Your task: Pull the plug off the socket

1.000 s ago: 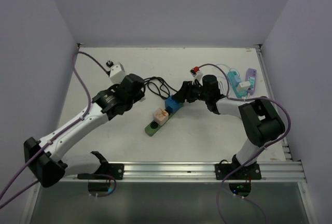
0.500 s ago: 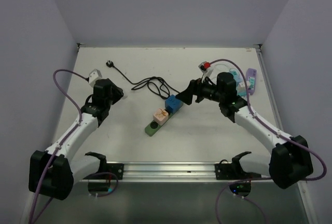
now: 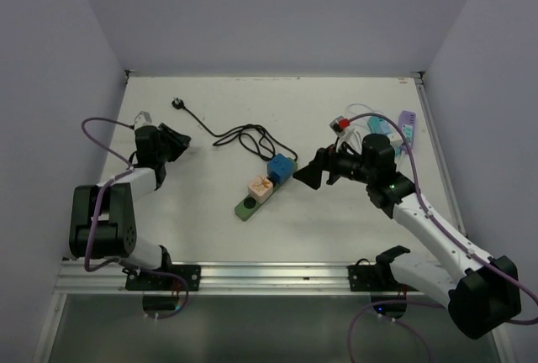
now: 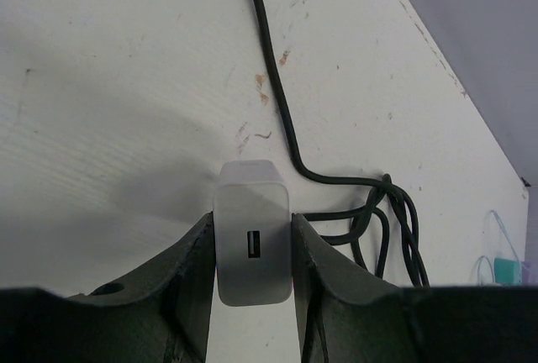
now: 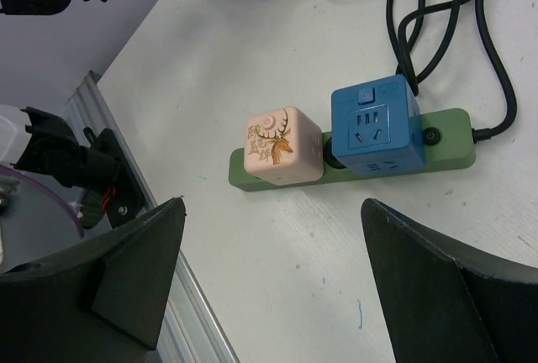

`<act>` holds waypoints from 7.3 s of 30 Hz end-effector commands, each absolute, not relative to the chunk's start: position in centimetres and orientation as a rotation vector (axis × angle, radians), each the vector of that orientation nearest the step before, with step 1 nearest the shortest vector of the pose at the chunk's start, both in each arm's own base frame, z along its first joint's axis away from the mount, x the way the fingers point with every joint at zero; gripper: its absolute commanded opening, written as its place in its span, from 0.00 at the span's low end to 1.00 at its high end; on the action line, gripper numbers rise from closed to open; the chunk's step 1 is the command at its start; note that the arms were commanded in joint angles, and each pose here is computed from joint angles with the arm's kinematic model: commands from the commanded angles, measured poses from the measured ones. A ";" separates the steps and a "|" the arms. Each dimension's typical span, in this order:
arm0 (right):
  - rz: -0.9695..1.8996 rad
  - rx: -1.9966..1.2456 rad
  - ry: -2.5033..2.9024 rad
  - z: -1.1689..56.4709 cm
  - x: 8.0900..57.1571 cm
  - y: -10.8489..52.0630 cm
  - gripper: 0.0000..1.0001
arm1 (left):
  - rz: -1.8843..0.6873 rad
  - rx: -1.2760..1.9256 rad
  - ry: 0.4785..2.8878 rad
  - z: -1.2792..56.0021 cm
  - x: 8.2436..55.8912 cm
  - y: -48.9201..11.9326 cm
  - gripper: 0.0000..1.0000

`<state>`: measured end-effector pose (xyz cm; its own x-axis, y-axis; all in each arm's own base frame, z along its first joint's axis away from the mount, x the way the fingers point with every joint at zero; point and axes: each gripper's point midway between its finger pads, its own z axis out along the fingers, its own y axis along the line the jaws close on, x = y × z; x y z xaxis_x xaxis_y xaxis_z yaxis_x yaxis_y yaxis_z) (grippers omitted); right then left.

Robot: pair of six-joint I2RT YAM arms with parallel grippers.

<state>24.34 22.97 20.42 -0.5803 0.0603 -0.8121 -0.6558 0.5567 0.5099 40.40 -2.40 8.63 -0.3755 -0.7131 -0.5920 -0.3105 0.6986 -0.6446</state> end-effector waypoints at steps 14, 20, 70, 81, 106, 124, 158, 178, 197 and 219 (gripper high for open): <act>1.021 -0.443 2.016 18.1 22.7 21.4 0.90 | -0.474 -0.893 1.974 6.3 38.3 1.3 0.77; 0.992 -0.380 2.040 17.3 22.4 20.6 0.90 | -0.456 -0.849 2.019 7.8 36.4 0.8 1.00; 0.983 -0.140 2.174 11.8 20.4 18.8 0.91 | -0.155 1.007 2.246 8.6 26.2 -27.5 0.88; 1.070 -0.041 2.160 11.2 20.5 19.5 0.89 | -0.188 1.022 2.303 7.4 25.0 -27.4 0.58; 1.167 0.178 2.166 7.9 22.5 24.1 0.83 | -0.480 0.354 2.391 9.4 27.3 -32.7 0.00; 1.074 0.219 2.293 4.0 22.2 24.4 0.81 | -0.816 0.078 2.360 11.5 28.4 -37.5 0.00; 0.668 0.511 2.471 -0.8 21.5 18.7 0.00 | -1.041 -0.299 2.184 12.8 28.2 -31.0 0.00; 0.469 0.556 2.562 -3.5 21.3 17.0 0.00 | -1.041 -0.449 2.205 12.1 29.4 -30.6 0.00; 0.498 0.712 2.612 -6.2 20.3 15.4 0.00 | -1.232 -0.475 2.181 12.9 29.8 -28.3 0.00; 0.480 0.763 2.624 -6.8 20.2 14.6 0.00 | -1.174 -0.532 2.145 14.7 30.2 -29.0 0.00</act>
